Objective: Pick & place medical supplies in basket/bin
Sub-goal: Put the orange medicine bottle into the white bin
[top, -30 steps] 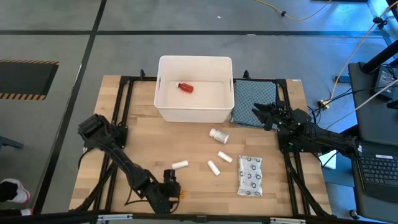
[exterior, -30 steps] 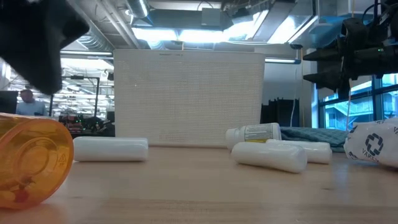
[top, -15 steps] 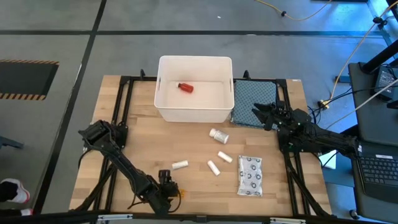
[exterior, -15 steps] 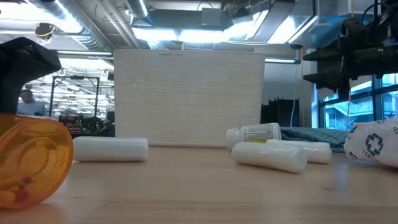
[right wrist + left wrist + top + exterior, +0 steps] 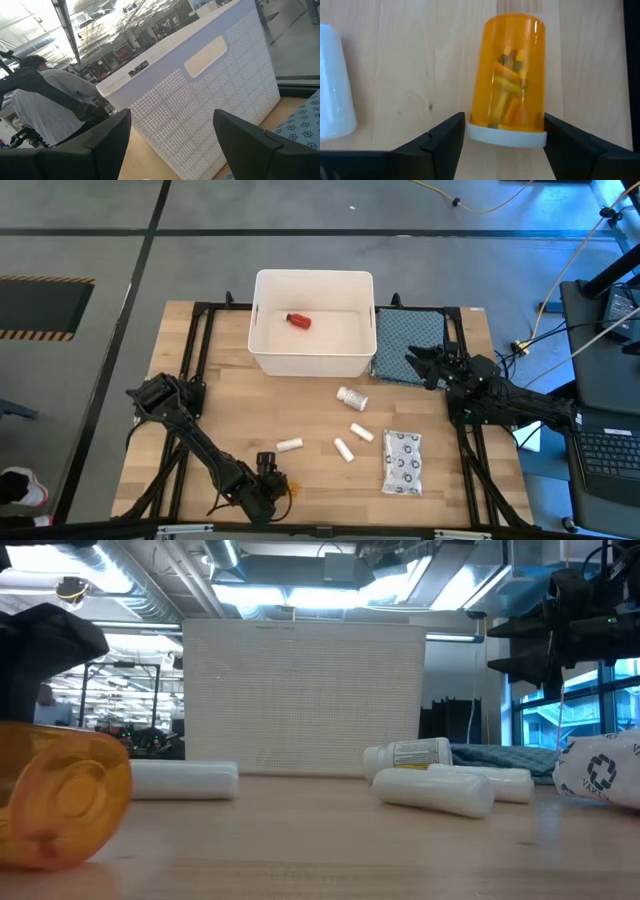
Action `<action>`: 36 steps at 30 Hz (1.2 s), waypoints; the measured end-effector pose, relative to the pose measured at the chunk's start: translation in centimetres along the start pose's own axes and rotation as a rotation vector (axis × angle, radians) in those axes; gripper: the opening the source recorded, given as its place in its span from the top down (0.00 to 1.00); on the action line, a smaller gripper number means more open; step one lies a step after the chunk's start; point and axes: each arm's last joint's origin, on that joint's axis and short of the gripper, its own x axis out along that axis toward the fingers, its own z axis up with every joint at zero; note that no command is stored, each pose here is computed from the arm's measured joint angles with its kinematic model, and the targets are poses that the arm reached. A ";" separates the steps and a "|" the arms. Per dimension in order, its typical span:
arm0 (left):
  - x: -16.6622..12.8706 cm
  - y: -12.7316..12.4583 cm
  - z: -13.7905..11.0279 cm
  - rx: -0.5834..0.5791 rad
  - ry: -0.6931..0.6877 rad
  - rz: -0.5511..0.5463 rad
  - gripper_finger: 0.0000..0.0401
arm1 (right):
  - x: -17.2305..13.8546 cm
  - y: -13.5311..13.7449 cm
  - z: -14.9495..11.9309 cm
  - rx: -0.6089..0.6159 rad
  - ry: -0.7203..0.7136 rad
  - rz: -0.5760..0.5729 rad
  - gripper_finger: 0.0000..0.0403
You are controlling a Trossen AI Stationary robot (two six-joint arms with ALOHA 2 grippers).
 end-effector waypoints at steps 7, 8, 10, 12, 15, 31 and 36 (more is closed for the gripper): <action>0.0 0.1 0.1 -0.032 -0.015 0.016 0.50 | 0.0 0.0 0.0 0.000 0.000 0.000 0.29; 0.0 0.1 0.1 -0.033 -0.014 0.015 0.50 | 0.0 0.0 0.0 0.000 0.000 0.000 0.29; -0.3 0.1 0.2 -0.037 -0.016 0.011 0.50 | 0.0 0.0 0.0 0.000 0.000 0.000 0.29; -1.1 0.0 0.8 -0.050 -0.039 -0.006 0.49 | 0.0 0.0 0.0 0.000 0.001 0.000 0.29; -2.9 0.3 2.5 -0.093 -0.095 -0.044 0.48 | 0.0 0.0 0.0 0.001 0.001 0.000 0.29; -15.4 15.9 13.6 -0.143 -0.491 0.202 0.48 | 0.0 0.0 0.0 0.006 0.001 0.000 0.29; -17.4 22.5 14.6 -0.150 -0.519 0.339 0.48 | 0.0 0.0 0.0 0.003 0.002 0.001 0.29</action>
